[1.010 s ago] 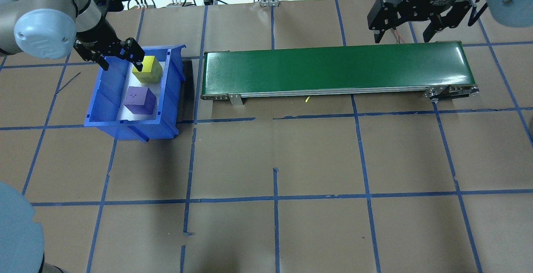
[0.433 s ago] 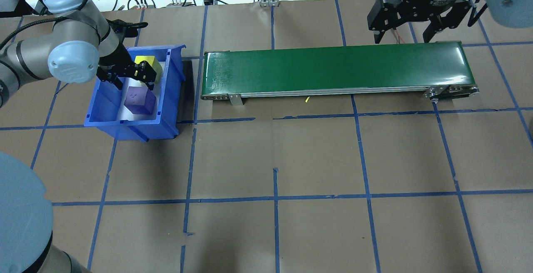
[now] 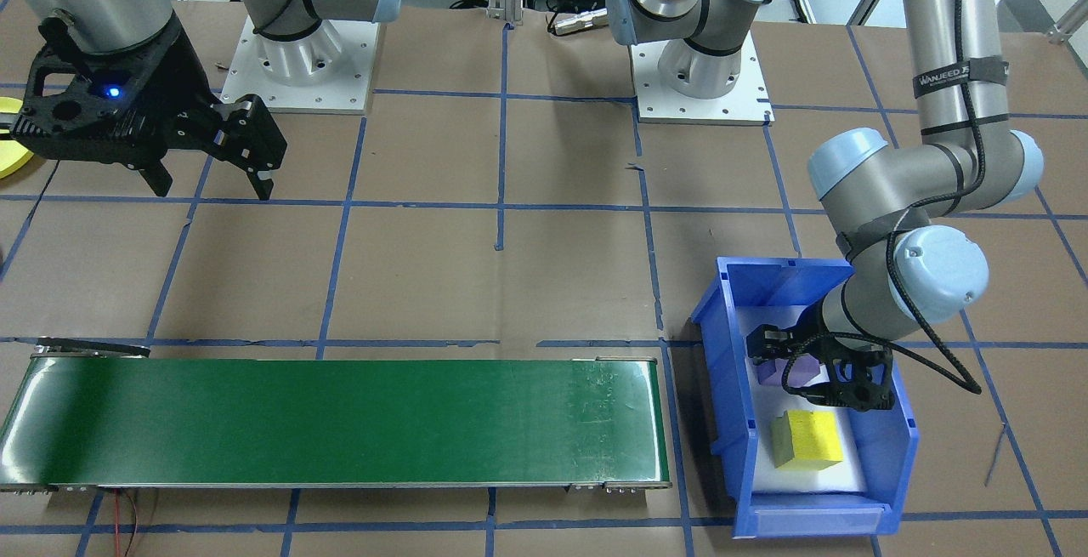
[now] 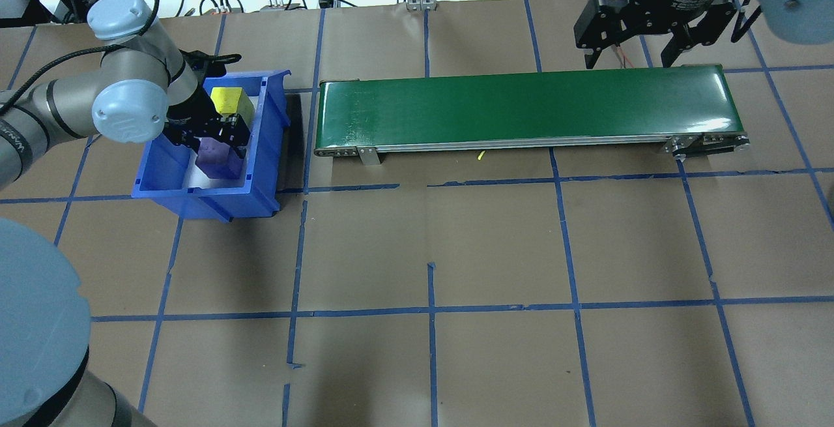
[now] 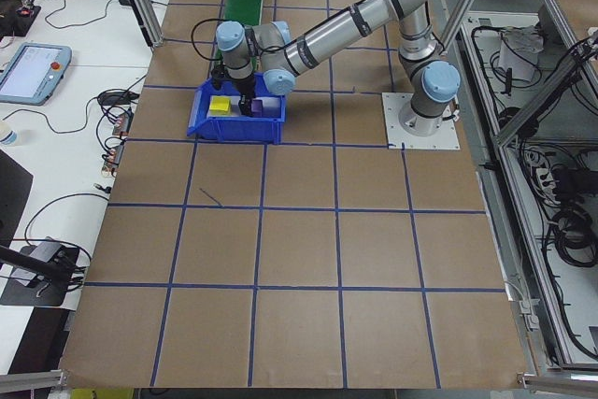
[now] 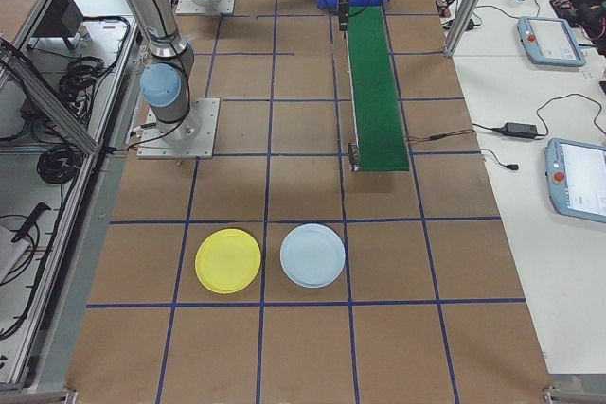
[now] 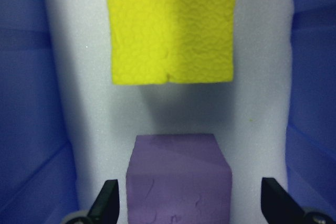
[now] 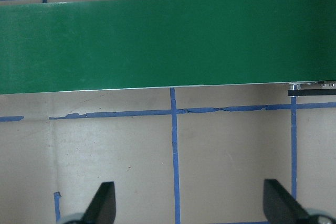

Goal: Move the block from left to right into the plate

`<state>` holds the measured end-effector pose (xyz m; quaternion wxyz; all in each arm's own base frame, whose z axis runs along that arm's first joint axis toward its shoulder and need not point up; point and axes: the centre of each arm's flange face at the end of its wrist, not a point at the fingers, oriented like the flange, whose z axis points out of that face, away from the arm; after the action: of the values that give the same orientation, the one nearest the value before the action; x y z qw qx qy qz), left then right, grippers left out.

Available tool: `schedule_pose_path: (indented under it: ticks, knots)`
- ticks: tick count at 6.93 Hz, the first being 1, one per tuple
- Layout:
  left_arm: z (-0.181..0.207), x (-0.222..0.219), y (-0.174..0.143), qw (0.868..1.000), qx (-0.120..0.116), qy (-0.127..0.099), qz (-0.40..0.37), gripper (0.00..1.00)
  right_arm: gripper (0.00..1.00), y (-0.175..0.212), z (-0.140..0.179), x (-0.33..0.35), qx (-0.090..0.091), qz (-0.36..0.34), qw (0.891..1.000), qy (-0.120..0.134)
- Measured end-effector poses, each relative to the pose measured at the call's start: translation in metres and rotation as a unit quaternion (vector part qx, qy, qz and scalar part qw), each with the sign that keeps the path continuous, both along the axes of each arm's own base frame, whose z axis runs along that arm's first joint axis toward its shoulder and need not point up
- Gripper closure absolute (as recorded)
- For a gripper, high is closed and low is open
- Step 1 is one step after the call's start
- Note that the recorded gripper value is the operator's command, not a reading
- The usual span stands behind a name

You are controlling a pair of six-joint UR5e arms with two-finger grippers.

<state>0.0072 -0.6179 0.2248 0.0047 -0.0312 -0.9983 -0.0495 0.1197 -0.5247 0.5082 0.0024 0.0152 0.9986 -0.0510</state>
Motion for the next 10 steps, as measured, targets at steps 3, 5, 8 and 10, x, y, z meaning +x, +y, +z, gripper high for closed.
schedule_pose_path:
  ticks: [3,5,8,10]
  knots:
    - [0.033,-0.001,0.006,1.0,0.002,-0.005,0.017,0.69,0.0,0.0,0.0,0.0,0.0,0.0,1.0,0.0]
    - [0.102,-0.01,0.013,1.0,-0.019,-0.01,0.023,0.69,0.0,0.0,0.0,0.0,0.0,0.0,1.0,0.0]
    - [0.186,-0.072,0.001,0.997,-0.061,-0.026,0.039,0.71,0.0,0.0,0.0,0.0,0.0,0.0,1.0,0.0]
    - [0.179,-0.154,-0.007,0.994,-0.09,0.006,0.056,0.72,0.0,0.0,0.0,0.0,0.0,0.0,1.0,0.0]
